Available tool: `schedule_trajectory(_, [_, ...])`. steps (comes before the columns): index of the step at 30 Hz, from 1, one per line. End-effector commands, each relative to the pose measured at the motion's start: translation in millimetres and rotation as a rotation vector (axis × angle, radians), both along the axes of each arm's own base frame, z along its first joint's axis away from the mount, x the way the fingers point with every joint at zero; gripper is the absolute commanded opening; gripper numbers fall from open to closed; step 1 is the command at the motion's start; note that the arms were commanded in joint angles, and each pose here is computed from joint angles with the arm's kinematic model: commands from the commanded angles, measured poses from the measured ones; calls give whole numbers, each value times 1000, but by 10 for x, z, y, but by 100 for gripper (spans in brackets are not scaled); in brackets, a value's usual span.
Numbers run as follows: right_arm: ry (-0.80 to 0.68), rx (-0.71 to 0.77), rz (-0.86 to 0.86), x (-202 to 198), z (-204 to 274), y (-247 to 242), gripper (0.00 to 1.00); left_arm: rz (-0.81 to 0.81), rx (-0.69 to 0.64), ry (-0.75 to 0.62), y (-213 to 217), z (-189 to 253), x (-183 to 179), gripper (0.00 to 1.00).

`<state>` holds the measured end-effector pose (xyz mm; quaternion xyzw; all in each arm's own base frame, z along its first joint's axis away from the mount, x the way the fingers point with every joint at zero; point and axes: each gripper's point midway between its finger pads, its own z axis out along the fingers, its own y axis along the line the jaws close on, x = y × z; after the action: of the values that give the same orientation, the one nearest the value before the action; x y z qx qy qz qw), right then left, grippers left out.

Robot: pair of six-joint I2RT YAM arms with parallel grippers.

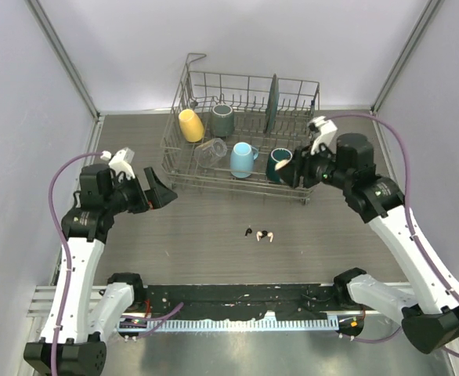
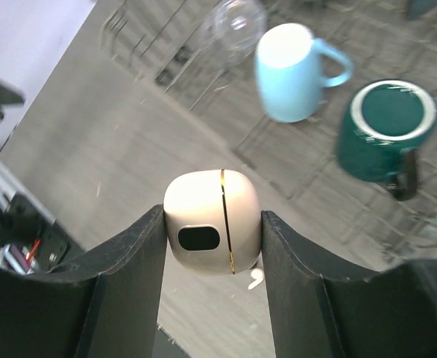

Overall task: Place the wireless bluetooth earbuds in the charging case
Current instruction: Pick up the charging case at the center of the board.

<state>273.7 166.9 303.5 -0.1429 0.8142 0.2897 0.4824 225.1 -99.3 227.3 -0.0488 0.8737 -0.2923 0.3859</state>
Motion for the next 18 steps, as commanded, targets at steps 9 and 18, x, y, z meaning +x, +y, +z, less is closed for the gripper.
schedule_trajectory(9, [-101, -179, 299, -734, -360, 924, 1, -210, -245, -24, -511, 604, -100, 100])
schedule_trajectory(18, [-344, -243, 346, -858, -398, 1225, 1, -407, -218, 26, -1158, 552, -337, 100])
